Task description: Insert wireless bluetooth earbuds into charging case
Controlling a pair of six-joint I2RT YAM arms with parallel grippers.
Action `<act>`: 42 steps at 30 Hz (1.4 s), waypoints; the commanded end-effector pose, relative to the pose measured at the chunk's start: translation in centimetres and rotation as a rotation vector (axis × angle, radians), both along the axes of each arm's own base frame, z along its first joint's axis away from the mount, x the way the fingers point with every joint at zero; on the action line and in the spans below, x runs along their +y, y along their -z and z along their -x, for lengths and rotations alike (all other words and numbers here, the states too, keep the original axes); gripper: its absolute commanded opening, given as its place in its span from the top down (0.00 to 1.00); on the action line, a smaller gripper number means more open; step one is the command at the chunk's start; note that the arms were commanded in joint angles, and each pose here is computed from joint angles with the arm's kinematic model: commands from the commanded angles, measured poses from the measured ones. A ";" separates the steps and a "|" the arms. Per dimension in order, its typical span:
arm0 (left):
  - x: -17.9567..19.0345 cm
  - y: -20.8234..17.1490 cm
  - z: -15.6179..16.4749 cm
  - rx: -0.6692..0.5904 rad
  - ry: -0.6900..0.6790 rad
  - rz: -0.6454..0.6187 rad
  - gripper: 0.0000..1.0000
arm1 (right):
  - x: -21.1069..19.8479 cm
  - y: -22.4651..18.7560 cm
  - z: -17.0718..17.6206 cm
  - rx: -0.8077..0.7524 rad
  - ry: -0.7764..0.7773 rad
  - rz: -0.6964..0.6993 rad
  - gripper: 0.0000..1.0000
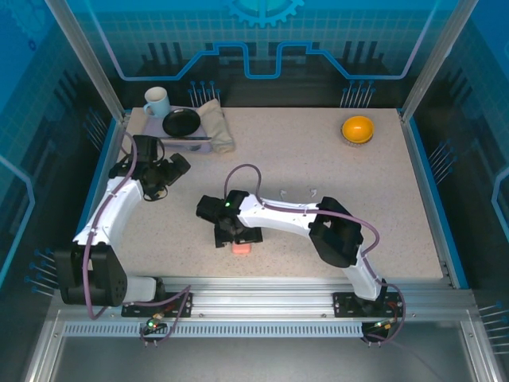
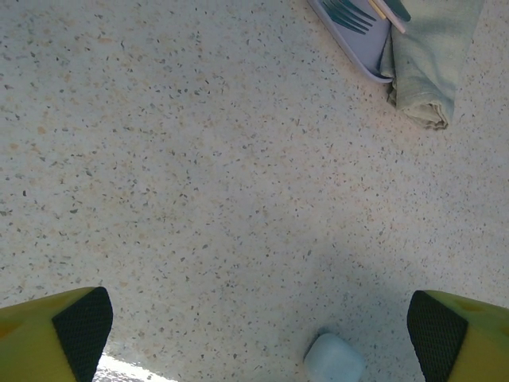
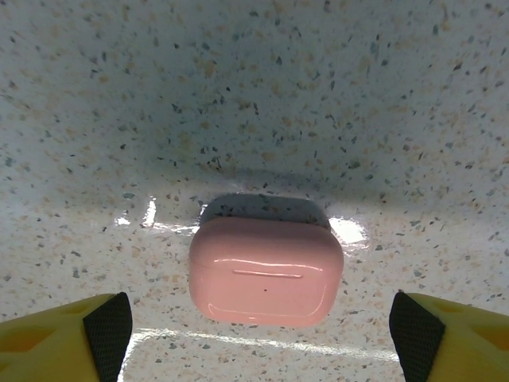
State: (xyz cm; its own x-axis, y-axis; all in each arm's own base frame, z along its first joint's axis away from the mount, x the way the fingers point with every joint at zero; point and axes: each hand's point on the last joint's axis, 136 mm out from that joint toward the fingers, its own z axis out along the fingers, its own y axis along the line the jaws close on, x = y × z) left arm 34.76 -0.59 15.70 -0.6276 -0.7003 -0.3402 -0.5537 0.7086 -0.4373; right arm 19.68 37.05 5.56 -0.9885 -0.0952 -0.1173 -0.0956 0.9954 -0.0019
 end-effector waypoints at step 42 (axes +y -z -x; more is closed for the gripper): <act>-0.1 0.2 0.6 -0.030 0.042 0.019 0.01 | -2.1 6.2 0.4 0.043 0.172 0.068 0.29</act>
State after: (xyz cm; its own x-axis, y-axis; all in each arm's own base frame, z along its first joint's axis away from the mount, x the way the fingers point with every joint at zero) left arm 34.45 -0.55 15.15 -0.6414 -0.6857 -0.3441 -0.5295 0.7203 -0.4481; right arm 19.42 37.10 1.29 -0.9956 0.0363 -0.0867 0.0350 0.9993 0.0167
